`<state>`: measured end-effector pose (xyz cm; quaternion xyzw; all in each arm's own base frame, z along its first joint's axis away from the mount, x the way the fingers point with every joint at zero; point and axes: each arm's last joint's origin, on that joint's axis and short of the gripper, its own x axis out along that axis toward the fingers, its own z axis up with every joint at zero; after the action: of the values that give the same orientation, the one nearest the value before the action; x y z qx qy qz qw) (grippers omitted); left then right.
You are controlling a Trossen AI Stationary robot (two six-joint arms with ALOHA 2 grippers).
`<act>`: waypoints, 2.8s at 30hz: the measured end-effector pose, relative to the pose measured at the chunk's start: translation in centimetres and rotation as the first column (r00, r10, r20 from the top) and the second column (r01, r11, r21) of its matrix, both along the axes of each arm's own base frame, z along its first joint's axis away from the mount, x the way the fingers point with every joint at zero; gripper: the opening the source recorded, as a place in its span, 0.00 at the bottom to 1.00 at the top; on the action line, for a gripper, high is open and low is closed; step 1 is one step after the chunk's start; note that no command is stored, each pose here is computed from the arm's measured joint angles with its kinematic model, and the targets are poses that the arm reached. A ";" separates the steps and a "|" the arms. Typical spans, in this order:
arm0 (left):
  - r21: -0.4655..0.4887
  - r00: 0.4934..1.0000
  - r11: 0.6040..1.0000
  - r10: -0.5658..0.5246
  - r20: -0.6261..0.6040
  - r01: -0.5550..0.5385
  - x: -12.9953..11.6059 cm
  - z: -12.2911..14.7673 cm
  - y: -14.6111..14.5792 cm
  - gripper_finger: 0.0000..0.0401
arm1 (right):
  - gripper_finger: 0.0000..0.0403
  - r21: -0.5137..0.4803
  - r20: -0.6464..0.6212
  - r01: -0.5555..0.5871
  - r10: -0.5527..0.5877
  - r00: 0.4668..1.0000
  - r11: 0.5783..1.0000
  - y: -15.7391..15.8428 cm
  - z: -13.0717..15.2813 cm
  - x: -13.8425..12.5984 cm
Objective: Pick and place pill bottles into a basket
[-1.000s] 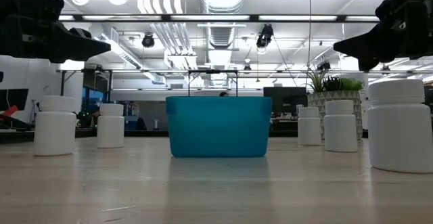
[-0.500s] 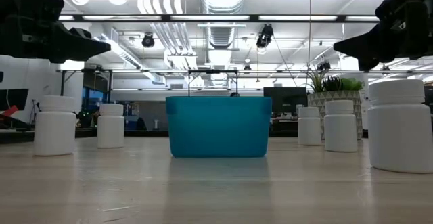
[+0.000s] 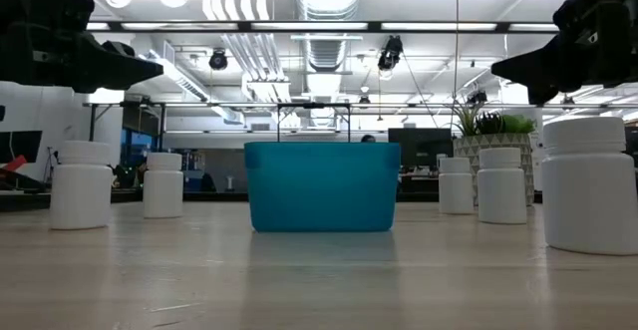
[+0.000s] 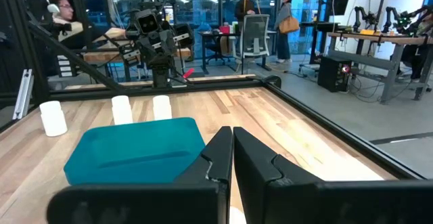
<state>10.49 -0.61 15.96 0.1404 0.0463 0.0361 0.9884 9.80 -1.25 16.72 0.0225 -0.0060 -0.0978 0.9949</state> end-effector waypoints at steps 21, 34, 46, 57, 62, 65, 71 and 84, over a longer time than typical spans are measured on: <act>-0.002 1.000 1.000 0.002 0.015 -0.002 0.0 0.1 0.0 0.17 | 0.02 -0.440 -0.071 -0.010 -0.024 0.997 0.898 0.0 0.2 0.0; -0.005 0.999 1.000 0.001 0.047 -0.001 0.0 0.5 0.0 0.17 | 0.02 -0.457 -0.078 -0.012 -0.026 0.997 0.889 0.0 0.1 0.0; 0.125 0.999 0.992 0.005 0.039 -0.010 0.0 0.5 0.0 0.17 | 0.02 -0.223 -0.029 0.000 -0.007 1.000 0.975 0.0 0.2 0.0; 0.116 0.977 0.991 -0.095 0.192 0.074 0.0 2.0 -0.3 0.17 | 0.02 -0.197 -0.023 0.001 -0.005 1.000 0.980 0.0 0.2 0.0; 0.011 0.960 0.993 -0.116 0.255 0.117 -0.1 2.5 -0.3 0.17 | 0.02 -0.158 -0.014 0.004 -0.007 1.000 0.987 0.0 0.2 0.0; -0.200 0.947 0.965 -0.102 0.303 0.168 -0.2 2.8 -0.4 0.17 | 0.02 -0.167 -0.013 0.016 -0.019 1.000 0.986 0.0 0.2 0.0; -0.314 0.901 0.920 -0.082 0.425 0.233 -0.5 4.0 -0.3 0.17 | 0.02 -0.098 0.146 0.031 -0.016 0.989 0.995 0.0 1.6 -0.2; -0.386 0.817 0.856 -0.071 0.572 0.344 -0.5 5.5 -0.3 0.17 | 0.02 0.067 0.478 -0.111 0.066 0.876 0.992 0.3 4.4 -1.0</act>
<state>10.02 -0.95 21.44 -0.1163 -0.2417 -0.0500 0.9621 8.75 -0.99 21.14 0.0917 -0.2439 -0.0439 0.9645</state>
